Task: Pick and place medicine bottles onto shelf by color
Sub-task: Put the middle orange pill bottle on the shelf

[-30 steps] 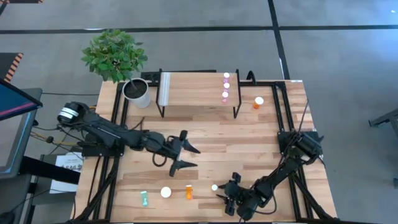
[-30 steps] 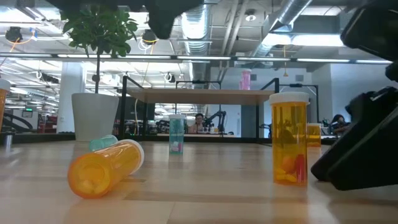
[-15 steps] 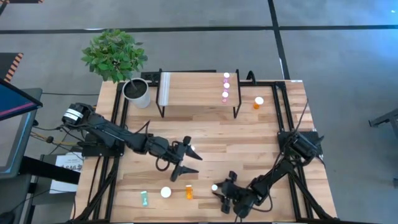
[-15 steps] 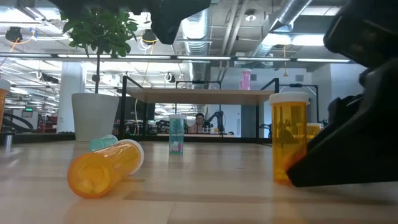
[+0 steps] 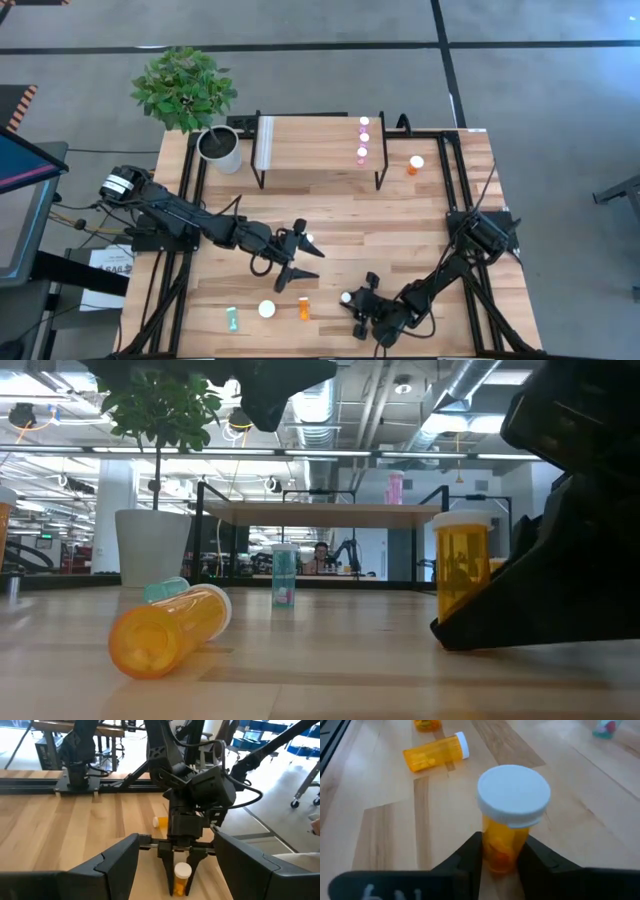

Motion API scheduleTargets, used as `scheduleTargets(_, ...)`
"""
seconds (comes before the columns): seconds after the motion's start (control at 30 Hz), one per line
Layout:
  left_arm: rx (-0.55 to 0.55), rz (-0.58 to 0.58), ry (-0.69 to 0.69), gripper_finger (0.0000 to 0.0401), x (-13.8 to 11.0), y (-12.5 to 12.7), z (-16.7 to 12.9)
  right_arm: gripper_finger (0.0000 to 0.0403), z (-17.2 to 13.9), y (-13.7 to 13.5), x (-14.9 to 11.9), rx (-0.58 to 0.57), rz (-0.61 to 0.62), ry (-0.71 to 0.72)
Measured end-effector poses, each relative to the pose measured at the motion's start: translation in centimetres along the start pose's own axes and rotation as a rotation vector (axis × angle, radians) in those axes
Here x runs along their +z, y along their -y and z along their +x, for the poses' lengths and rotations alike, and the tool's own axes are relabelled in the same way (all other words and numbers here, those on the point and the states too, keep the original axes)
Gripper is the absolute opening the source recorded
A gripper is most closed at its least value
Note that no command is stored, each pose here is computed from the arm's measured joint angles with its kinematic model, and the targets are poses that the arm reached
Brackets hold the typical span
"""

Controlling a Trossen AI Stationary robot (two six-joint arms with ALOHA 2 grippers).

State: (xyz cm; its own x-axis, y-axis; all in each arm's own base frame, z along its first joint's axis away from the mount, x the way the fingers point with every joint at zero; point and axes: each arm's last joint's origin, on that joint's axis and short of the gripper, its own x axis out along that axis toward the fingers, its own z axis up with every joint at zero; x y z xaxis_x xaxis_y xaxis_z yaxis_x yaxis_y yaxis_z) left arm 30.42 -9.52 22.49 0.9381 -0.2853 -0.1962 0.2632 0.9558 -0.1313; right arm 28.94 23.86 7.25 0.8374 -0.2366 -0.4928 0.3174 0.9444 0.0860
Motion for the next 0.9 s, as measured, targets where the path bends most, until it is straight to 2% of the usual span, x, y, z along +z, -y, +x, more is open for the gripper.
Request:
scheduleTargets(0.17,0.007,-0.006,-0.016,0.0245,-0.2,-0.2,0.0,0.0119,0.2,0.7,1.9,-0.02,-0.013,0.016)
scheduleTargets(0.47,-0.011,0.064,-0.069,0.0245,0.5,-0.8,1.5,0.0131,0.4,3.0,8.7,-0.067,-0.084,0.11)
scheduleTargets(0.63,-0.011,0.099,-0.082,0.0245,0.8,-0.7,1.5,0.0124,-0.1,4.2,11.3,-0.086,-0.138,0.141)
scheduleTargets(0.73,0.039,0.109,-0.081,0.0245,0.9,-1.0,1.5,0.0124,-0.3,4.7,12.5,-0.089,-0.138,0.164)
scheduleTargets(0.9,0.127,0.111,-0.08,0.0245,0.9,-1.5,1.5,0.0125,0.2,5.4,13.1,-0.096,-0.152,0.155)
